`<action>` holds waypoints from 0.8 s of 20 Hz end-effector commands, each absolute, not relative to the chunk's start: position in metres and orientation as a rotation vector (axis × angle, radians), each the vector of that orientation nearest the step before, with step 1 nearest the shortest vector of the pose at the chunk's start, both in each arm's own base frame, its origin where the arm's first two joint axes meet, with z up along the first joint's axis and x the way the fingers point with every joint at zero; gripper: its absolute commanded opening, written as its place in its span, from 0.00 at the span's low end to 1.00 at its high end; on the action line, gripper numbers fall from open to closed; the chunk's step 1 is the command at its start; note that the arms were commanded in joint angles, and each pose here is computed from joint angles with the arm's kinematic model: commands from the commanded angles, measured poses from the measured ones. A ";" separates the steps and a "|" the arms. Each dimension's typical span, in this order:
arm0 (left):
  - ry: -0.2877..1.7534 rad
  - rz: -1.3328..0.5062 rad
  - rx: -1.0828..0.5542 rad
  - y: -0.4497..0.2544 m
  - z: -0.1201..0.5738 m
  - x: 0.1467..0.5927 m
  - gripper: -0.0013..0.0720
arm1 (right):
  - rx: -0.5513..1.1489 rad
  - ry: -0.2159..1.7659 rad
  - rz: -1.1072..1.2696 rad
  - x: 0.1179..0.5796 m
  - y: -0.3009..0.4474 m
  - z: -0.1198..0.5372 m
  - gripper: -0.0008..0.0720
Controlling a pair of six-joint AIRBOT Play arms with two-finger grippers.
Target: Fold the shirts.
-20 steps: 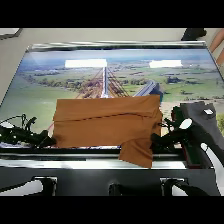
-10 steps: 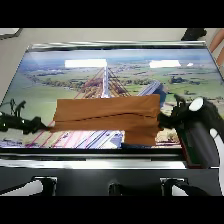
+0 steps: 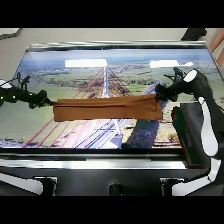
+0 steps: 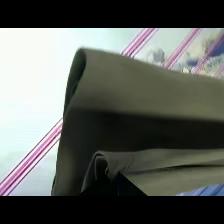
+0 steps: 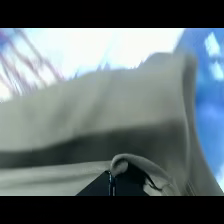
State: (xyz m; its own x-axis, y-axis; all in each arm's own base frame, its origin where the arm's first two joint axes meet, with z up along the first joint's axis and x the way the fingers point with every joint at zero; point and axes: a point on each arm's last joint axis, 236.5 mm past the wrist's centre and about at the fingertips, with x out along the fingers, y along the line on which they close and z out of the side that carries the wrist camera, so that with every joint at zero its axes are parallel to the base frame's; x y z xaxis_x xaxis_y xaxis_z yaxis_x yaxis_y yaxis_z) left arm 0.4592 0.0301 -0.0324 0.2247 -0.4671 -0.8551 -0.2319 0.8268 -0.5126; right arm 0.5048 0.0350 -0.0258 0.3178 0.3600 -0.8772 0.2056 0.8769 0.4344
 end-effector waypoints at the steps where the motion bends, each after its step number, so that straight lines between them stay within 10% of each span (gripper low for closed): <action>1: 1.425 -0.159 -0.677 0.026 -0.063 0.476 0.05 | 0.618 1.193 0.108 0.541 0.042 -0.042 0.06; 7: 1.473 -0.179 -0.685 0.016 -0.088 0.474 0.13 | 0.674 1.249 0.124 0.536 0.052 -0.063 0.07; 8: 1.469 -0.191 -0.692 0.015 -0.083 0.475 0.39 | 0.675 1.240 0.128 0.537 0.051 -0.056 0.25; 9: 1.472 -0.200 -0.688 0.018 -0.075 0.474 0.73 | 0.659 1.233 0.143 0.535 0.047 -0.044 0.70; 10: 1.467 -0.204 -0.683 0.025 -0.064 0.475 0.87 | 0.605 1.225 0.184 0.531 0.041 -0.028 0.99; 16: 1.312 -0.171 -0.654 0.063 0.012 0.479 0.86 | 0.530 1.407 0.078 0.478 -0.039 -0.039 1.00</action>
